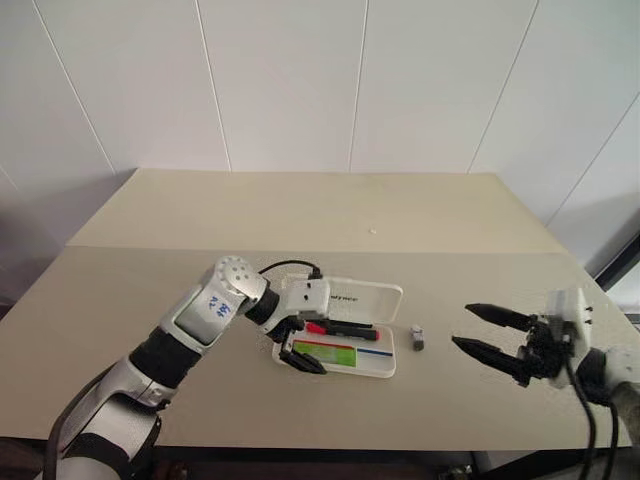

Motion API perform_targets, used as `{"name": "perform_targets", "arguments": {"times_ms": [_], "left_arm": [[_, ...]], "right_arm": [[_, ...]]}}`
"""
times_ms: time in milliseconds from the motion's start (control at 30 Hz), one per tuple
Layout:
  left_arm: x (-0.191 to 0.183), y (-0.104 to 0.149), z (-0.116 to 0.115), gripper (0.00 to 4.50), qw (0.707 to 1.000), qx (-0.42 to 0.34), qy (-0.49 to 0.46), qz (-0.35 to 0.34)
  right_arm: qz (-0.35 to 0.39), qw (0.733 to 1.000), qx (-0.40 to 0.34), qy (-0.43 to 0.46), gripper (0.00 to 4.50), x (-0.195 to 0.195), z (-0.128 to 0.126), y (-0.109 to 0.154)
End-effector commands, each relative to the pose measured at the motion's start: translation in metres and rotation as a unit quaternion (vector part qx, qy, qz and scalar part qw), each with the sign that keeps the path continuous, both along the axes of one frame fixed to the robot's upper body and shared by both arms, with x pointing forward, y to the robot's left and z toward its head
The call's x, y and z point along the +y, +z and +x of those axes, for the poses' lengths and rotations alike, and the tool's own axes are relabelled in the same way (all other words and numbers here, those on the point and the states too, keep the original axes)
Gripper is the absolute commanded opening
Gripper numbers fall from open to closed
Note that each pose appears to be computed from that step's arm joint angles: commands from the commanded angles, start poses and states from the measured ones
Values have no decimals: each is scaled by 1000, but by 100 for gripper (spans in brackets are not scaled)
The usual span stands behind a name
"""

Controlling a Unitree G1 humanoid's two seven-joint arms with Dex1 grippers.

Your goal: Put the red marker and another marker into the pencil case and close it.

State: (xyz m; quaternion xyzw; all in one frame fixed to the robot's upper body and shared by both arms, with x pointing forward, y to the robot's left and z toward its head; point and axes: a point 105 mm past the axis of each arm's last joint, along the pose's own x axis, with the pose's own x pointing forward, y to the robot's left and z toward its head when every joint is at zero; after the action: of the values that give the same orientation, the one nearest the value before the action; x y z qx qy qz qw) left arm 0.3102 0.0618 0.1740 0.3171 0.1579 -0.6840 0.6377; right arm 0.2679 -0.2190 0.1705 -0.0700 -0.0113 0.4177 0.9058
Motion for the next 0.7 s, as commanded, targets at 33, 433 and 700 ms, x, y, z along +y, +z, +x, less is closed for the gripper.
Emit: {"name": "perform_targets", "arguments": {"times_ms": [33,433,700], "left_arm": [[8,23,-9,447,998,-5,-14,-67],[54,41,-32,447,981,-5,-59,-186],[62,44,-29,447,980,-14,-45,-193]], "right_arm": [[7,999,-15,-41,450,10,4,-3],[72,978,38,-194,450,44,34,-28],[49,971,61,-224,450,48,35,-49]]}}
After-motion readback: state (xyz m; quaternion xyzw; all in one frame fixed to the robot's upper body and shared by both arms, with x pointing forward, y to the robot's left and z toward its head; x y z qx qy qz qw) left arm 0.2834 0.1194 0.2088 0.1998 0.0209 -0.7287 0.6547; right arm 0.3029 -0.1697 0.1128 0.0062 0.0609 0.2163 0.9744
